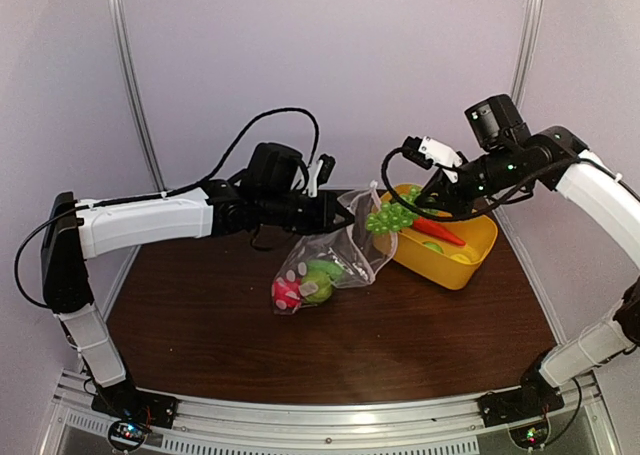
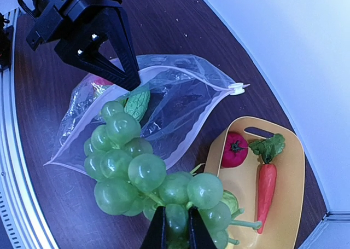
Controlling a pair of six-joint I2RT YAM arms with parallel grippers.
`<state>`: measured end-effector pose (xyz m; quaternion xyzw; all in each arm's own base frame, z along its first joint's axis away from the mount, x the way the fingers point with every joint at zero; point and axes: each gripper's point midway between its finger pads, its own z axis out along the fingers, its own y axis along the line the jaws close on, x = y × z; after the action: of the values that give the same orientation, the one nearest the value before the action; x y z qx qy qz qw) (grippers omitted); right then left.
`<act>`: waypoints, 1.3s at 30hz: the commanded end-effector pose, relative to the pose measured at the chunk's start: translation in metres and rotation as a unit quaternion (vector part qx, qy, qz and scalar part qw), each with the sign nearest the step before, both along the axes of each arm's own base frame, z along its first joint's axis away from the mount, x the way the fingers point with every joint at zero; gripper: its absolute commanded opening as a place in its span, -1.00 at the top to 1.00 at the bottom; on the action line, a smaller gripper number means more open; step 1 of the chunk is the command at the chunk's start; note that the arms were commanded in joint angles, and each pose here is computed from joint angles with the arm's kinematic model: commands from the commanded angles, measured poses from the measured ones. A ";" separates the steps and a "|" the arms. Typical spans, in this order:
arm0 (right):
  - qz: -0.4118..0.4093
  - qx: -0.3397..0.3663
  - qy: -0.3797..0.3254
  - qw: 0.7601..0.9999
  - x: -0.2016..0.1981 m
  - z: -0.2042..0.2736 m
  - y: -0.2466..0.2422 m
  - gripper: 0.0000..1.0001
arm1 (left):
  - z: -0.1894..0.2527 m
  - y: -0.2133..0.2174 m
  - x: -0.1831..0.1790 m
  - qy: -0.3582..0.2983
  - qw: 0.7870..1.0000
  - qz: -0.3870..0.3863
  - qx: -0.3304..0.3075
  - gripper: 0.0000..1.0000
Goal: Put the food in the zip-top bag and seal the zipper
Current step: Place the fake fruit in the zipper food storage bag.
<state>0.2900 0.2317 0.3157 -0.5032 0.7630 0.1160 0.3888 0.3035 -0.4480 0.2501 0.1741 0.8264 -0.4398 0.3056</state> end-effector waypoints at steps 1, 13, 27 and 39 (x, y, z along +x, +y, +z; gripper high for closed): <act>-0.009 -0.046 -0.029 0.998 0.005 -0.008 0.000 1.00 | 0.020 -0.008 0.003 -0.016 0.999 -0.002 -0.032 1.00; 0.025 -0.177 -0.100 0.979 0.004 -0.027 0.040 1.00 | 0.026 -0.008 -0.002 -0.023 0.999 -0.016 -0.041 1.00; 0.118 -0.180 -0.159 0.964 -0.015 -0.040 0.084 1.00 | 0.053 -0.020 -0.022 -0.042 0.991 -0.085 -0.096 1.00; 0.135 -0.112 -0.140 0.975 0.011 -0.054 0.091 0.83 | 0.066 -0.014 -0.039 -0.060 0.985 -0.113 -0.119 1.00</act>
<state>0.2940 0.3073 0.2592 -0.6682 0.6388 -0.0128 0.3812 0.2757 -0.4630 0.2838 0.2302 0.7633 -0.5266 0.2951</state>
